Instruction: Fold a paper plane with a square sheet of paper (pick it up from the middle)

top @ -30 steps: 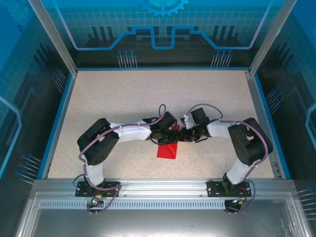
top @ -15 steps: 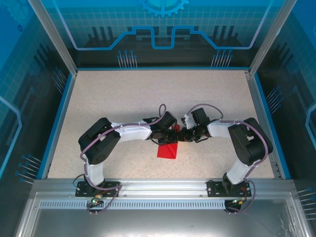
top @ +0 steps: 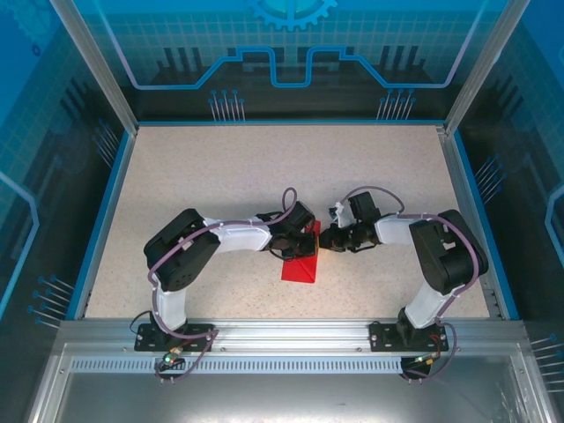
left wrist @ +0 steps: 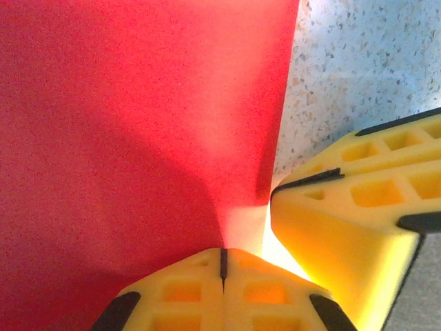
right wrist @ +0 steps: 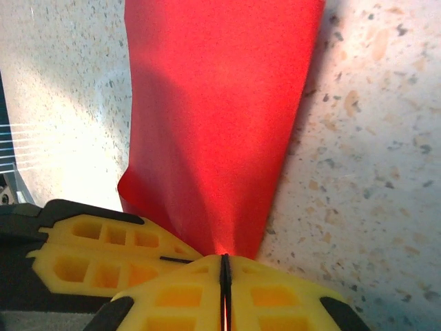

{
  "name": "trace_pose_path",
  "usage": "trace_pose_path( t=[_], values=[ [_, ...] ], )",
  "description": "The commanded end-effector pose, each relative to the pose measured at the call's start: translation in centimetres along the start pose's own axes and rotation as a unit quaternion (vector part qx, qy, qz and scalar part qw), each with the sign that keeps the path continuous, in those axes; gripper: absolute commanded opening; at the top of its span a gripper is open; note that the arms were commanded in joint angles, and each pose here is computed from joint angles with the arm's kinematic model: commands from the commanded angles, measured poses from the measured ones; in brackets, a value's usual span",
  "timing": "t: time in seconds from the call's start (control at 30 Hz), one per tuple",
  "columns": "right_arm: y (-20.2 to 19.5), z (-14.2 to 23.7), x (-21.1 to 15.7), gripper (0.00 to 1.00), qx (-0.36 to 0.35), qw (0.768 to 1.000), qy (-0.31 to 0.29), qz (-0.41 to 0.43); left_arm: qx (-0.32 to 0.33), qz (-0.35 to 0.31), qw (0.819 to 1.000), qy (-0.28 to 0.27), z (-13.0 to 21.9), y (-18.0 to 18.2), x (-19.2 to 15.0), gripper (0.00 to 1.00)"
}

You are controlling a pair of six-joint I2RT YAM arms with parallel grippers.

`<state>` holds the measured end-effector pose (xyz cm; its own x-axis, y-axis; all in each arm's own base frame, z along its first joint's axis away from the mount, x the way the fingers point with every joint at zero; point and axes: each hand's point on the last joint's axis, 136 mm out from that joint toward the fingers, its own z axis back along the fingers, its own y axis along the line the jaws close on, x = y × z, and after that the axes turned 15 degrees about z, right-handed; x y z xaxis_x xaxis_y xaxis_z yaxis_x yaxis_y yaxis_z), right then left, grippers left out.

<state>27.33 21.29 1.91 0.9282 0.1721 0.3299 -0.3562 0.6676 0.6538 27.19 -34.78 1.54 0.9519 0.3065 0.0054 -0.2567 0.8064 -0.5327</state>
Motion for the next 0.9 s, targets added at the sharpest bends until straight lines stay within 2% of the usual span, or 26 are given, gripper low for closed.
trace_pose_path(
  t=[0.0, 0.43, 0.87],
  values=[
    [0.6, 0.8, 0.7, 0.1, 0.011, 1.0, -0.012, -0.004, 0.04, 0.011, 0.999, -0.008, -0.7, 2.8, 0.1, 0.02],
    [-0.5, 1.1, 2.7, 0.1, -0.023, 0.999, -0.017, 0.021, 0.017, -0.006, 1.0, -0.001, -0.5, 1.4, 0.0, 0.02],
    [-2.7, -0.7, 1.6, 0.11, -0.07, 0.996, 0.039, 0.033, 0.006, -0.009, 1.0, -0.004, 0.1, 0.4, 0.3, 0.02]
  ],
)
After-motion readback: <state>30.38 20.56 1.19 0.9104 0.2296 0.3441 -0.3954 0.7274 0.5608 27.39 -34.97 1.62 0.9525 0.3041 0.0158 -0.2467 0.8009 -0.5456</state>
